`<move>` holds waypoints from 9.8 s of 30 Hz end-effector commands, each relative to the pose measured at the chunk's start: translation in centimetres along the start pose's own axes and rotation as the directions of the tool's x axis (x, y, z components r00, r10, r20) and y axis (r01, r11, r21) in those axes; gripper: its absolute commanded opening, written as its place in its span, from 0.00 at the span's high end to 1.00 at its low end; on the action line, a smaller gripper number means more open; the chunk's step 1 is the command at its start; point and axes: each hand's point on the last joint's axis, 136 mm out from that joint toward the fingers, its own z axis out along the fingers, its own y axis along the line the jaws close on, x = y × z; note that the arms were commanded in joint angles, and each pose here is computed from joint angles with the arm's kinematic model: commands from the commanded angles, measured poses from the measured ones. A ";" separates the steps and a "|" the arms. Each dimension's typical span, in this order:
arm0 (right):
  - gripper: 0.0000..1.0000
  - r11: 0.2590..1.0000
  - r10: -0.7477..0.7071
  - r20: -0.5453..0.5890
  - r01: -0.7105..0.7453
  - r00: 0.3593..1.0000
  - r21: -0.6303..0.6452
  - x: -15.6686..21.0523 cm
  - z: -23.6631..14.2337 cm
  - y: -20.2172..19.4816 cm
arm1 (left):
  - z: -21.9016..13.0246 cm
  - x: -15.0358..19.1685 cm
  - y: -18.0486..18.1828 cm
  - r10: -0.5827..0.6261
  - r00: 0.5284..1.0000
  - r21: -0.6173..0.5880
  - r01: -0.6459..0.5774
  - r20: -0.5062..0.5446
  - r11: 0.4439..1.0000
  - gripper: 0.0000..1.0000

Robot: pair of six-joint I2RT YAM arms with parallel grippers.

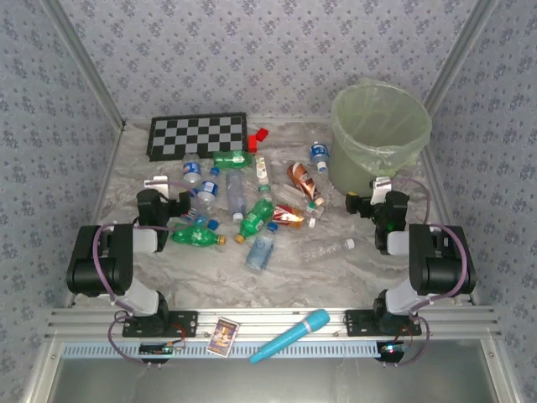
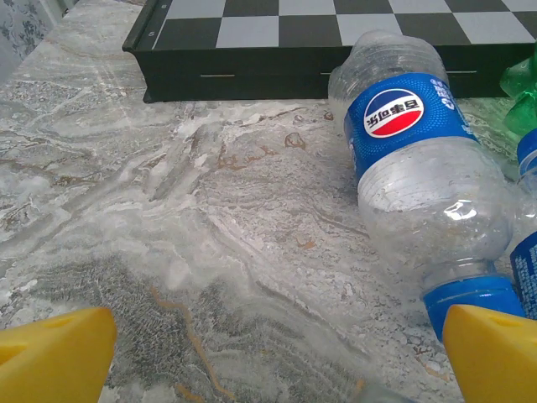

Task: Put the plastic bottles in the bin

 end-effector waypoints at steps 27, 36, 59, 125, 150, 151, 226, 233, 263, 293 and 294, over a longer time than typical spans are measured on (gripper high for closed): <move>0.01 1.000 -0.006 0.028 0.005 1.000 0.019 -0.9 0.1 -0.4 | 0.0 -1.4 -0.1 -0.010 0.999 0.023 0.009 0.048 1.000 0.00; 0.01 0.996 -0.030 0.104 0.021 0.994 0.085 -2.1 -2.2 -0.5 | -2.9 -5.6 1.0 -0.048 0.999 -0.043 0.047 -0.007 0.998 0.00; 0.01 0.771 0.574 0.136 -0.589 0.807 0.241 -5.0 -15.0 -2.9 | -10.4 -11.1 -2.7 -0.461 0.840 0.083 0.501 -0.288 0.862 0.00; 0.22 0.591 0.805 -0.532 -0.411 0.262 0.694 11.0 -12.2 15.8 | -18.5 -7.4 -20.3 0.012 0.914 0.497 0.209 -0.406 0.842 0.00; 0.50 0.769 0.632 -0.478 -0.419 0.610 0.483 -2.0 -14.4 14.0 | -20.3 -10.5 -20.7 -0.056 0.935 0.537 0.249 -0.350 0.806 0.00; 0.51 0.777 0.622 -0.462 -0.425 0.632 0.464 -3.2 -14.7 13.8 | -20.4 -10.9 -20.8 -0.062 0.938 0.544 0.251 -0.341 0.801 0.00; 0.00 0.656 0.753 -0.099 -0.731 0.650 0.191 -30.0 -2.6 0.4 | -24.5 -20.2 -18.7 -0.193 0.970 0.545 0.241 -0.145 0.803 0.00; 0.00 0.722 0.688 -0.079 -0.671 0.721 0.166 -31.2 -5.1 1.9 | -24.0 -19.4 -18.6 -0.181 0.970 0.529 0.240 -0.161 0.814 0.00; 0.00 0.981 0.188 -0.546 -0.134 0.816 0.138 -12.9 -9.3 21.7 | -22.4 -8.0 -14.4 -0.145 0.933 0.361 0.267 -0.330 0.893 0.00; 0.09 0.993 0.104 -0.898 -0.092 0.427 0.072 9.8 -11.8 33.3 | -25.5 -4.9 -11.4 -0.114 0.920 0.338 0.250 -0.374 0.907 0.00; 0.11 0.992 0.116 -0.901 -0.092 0.419 0.085 10.1 -11.8 33.1 | -25.5 -4.9 -11.4 -0.116 0.920 0.339 0.252 -0.375 0.906 0.00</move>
